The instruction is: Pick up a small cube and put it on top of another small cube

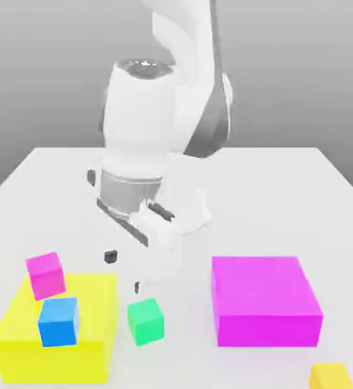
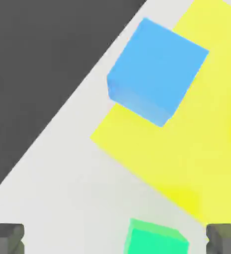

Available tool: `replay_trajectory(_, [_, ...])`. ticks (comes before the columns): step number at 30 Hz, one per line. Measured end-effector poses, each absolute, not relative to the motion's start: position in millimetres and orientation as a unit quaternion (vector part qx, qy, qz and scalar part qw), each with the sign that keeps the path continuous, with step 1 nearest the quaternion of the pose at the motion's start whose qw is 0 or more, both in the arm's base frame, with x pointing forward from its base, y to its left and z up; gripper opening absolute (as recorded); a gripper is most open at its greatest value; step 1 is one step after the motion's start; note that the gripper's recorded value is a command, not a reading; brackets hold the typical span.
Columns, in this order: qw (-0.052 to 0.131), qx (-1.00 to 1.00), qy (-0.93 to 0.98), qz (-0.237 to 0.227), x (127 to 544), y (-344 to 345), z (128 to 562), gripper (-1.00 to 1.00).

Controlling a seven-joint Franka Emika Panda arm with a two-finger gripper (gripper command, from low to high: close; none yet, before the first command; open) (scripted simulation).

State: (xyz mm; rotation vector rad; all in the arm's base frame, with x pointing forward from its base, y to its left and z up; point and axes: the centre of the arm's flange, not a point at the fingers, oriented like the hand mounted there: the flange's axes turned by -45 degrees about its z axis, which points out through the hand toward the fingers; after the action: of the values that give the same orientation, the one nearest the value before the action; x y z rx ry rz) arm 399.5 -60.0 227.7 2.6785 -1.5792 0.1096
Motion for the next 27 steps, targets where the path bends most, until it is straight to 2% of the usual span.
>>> replay_trajectory(2, [0.003, 0.843, -0.538, 0.010, 385.9, -55.4, 203.5, 0.00])
replay_trajectory(5, [-0.003, 0.835, -0.549, 0.004, 383.8, -53.3, 186.0, 0.00])
replay_trajectory(14, [-0.002, 0.835, -0.551, 0.001, 381.4, -52.9, 134.7, 0.00])
replay_trajectory(15, [-0.001, 0.835, -0.550, 0.001, 380.4, -53.1, 130.2, -1.00])
replay_trajectory(22, [-0.002, 0.835, -0.550, 0.001, 380.7, -53.0, 130.4, -1.00])
replay_trajectory(27, [-0.006, 0.834, -0.552, 0.004, 385.2, -52.6, 157.8, -1.00])
